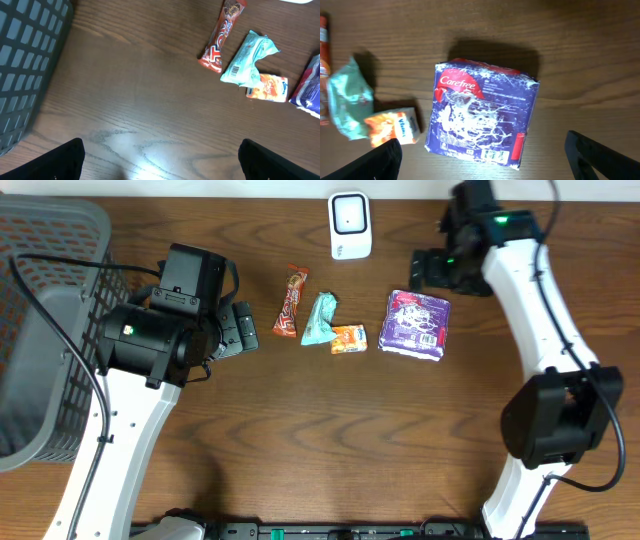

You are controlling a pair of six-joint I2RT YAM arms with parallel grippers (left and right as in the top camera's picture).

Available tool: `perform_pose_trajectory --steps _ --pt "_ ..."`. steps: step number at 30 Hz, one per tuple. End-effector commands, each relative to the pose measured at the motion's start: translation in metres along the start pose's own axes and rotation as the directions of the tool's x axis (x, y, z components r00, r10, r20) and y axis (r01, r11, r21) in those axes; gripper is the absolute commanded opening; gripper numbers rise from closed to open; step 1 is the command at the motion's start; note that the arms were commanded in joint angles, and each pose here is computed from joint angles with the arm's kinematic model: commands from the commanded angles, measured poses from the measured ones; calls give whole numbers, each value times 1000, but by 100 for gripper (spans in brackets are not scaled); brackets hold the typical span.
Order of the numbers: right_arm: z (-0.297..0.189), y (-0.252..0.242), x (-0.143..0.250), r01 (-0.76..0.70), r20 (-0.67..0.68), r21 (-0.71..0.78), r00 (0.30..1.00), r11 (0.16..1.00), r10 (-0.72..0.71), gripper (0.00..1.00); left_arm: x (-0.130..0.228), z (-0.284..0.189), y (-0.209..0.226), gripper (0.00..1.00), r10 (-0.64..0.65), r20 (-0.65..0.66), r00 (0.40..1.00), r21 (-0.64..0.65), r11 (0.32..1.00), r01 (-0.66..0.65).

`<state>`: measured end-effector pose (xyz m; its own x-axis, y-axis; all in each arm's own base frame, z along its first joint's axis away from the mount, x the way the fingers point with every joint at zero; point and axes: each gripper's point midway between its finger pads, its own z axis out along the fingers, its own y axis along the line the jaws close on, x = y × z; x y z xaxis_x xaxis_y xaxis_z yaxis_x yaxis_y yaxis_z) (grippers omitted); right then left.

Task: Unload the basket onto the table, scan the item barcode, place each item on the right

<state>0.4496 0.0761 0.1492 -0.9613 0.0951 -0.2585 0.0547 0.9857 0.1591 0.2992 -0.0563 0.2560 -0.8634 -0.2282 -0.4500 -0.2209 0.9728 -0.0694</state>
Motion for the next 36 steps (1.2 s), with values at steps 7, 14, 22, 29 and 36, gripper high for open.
perform_pose_trajectory --steps 7,14,22,29,36 --pt "-3 34 9 4 -61 -251 998 968 -20 87 -1 0 2 98 11 4 1000 -12 1000 -11" --pt "10 45 8 42 36 75 998 996 -44 84 -1 0 2 98 11 4 1000 -12 1000 -11" --pt "35 68 16 15 181 286 981 958 -69 85 -1 0 2 98 10 4 1000 -12 1000 -10" --pt "63 61 29 -37 277 403 957 914 -83 84 -1 0 2 98 10 4 1000 -12 1000 -10" --pt "97 41 51 -44 276 436 957 899 -87 81 0 0 2 98 11 3 1000 -12 1000 -11"
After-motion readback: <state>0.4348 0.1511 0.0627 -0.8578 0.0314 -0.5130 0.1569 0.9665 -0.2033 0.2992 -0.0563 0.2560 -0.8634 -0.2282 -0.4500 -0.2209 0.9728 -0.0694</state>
